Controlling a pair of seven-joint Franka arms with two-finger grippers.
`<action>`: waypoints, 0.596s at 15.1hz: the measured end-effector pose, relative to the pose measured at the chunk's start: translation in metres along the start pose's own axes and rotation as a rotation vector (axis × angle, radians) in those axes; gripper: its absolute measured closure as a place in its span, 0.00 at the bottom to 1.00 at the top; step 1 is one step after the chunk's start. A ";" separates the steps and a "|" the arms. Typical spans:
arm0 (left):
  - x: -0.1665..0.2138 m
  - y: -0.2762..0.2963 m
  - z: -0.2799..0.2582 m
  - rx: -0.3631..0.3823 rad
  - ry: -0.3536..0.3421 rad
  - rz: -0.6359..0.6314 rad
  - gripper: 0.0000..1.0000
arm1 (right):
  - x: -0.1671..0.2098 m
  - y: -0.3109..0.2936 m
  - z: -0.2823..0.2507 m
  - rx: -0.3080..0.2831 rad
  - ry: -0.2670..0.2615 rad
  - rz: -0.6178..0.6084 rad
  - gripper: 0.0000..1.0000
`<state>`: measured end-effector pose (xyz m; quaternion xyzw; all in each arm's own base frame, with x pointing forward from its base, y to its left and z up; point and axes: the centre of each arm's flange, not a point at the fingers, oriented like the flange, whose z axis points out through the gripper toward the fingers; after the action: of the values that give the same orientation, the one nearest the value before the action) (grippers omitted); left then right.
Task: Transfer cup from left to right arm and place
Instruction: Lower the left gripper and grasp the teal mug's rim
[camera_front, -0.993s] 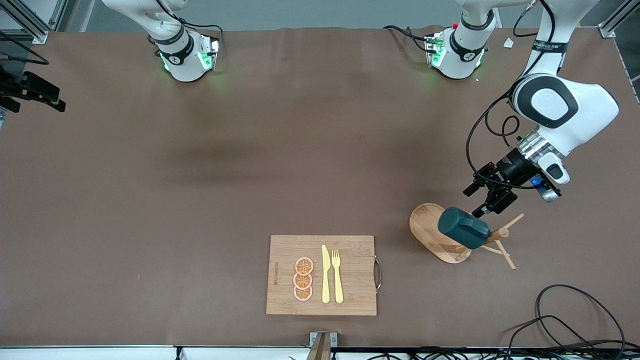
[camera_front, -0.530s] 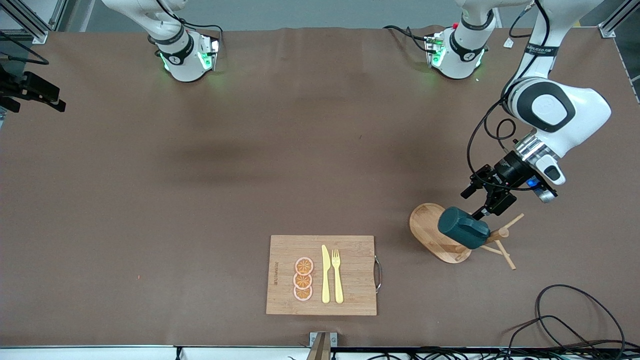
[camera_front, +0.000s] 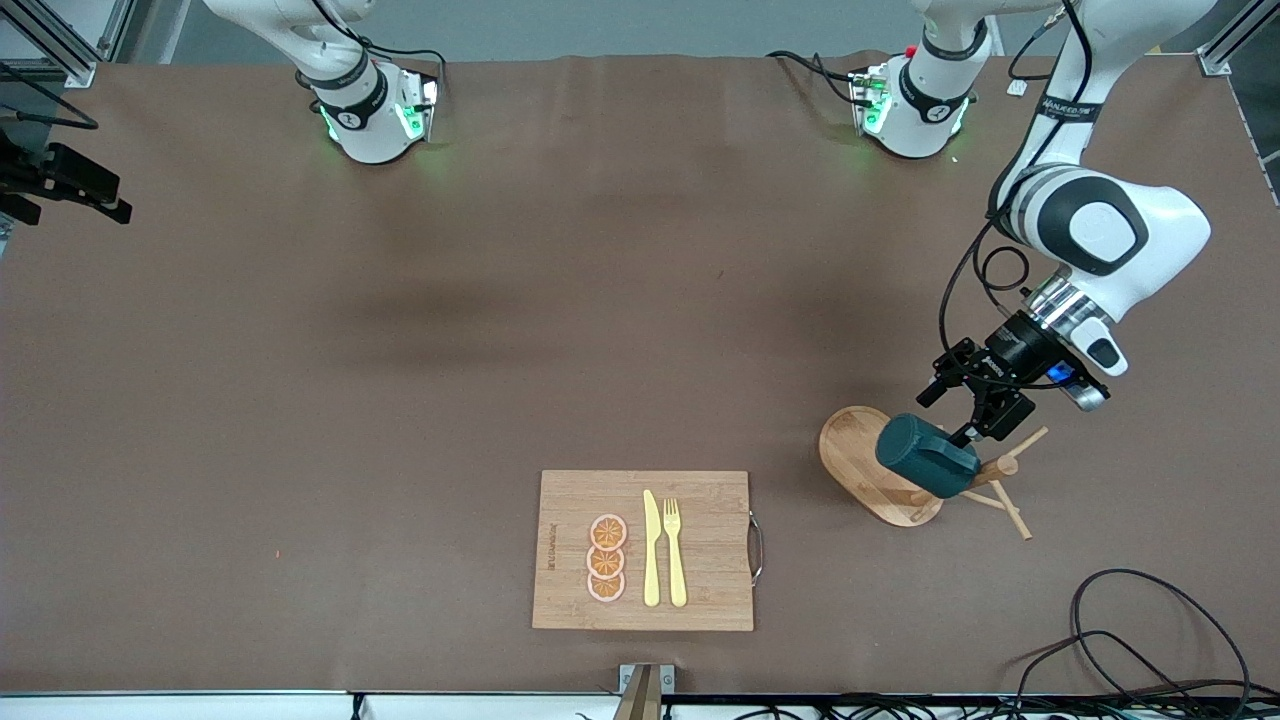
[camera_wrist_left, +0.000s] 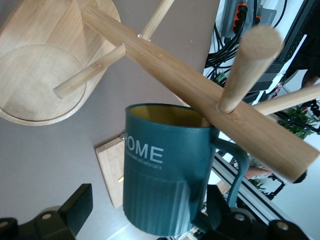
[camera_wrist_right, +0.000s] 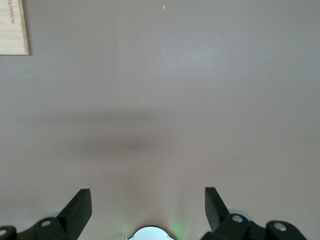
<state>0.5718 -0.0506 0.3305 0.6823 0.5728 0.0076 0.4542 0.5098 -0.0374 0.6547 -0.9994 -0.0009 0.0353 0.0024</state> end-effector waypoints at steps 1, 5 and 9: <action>0.001 0.001 0.002 -0.003 -0.002 -0.006 0.00 | 0.000 0.000 0.000 0.000 0.000 0.000 0.00; 0.006 0.004 0.010 -0.012 -0.008 -0.025 0.00 | 0.000 -0.001 0.000 0.000 0.000 -0.001 0.00; 0.001 0.009 0.024 -0.034 -0.031 -0.055 0.00 | 0.000 -0.001 0.000 0.000 0.000 -0.001 0.00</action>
<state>0.5918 -0.0641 0.3210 0.6584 0.5842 -0.0059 0.4745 0.5098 -0.0367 0.6547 -0.9994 -0.0015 0.0353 0.0024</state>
